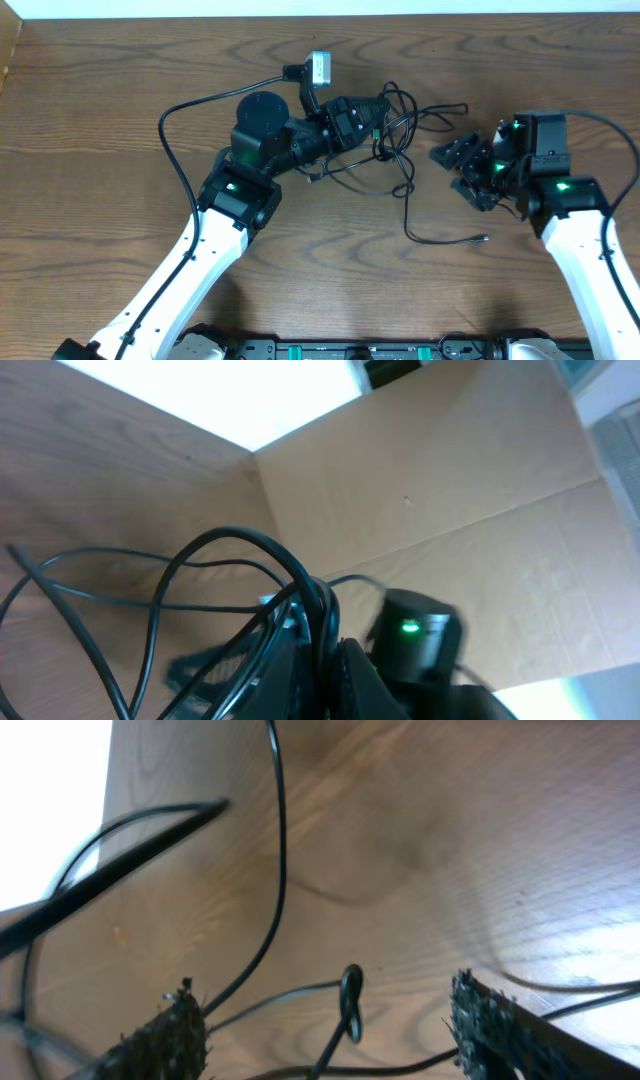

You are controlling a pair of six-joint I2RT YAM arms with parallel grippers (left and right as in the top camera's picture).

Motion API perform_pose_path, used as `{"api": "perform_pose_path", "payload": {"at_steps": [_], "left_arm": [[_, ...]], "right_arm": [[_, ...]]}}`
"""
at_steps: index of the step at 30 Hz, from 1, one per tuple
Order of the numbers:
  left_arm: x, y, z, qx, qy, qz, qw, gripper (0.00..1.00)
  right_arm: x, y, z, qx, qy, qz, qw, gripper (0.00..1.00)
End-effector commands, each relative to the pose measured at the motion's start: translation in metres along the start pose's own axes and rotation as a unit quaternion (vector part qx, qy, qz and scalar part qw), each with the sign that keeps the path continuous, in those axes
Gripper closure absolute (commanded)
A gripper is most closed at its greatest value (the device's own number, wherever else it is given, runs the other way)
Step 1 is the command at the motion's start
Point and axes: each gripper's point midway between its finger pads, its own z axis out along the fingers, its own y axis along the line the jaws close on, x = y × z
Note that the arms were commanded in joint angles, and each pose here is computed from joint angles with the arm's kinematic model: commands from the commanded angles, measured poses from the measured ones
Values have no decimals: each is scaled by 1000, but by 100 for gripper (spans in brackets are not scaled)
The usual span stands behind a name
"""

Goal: Untangle cables

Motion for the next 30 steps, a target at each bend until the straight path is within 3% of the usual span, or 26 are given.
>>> {"api": "perform_pose_path", "payload": {"at_steps": [1,10,17,30], "left_arm": [[-2,-18,-4,27,4,10,1000,92],[-2,-18,-4,27,4,10,1000,92],[-2,-18,-4,27,4,10,1000,92],[-2,-18,-4,27,4,10,1000,92]], "right_arm": [[16,-1,24,-48,53,66,995,27],[25,4,45,-140,88,108,980,28],[39,15,48,-151,120,143,971,34],[50,41,52,-172,124,191,958,38]]}}
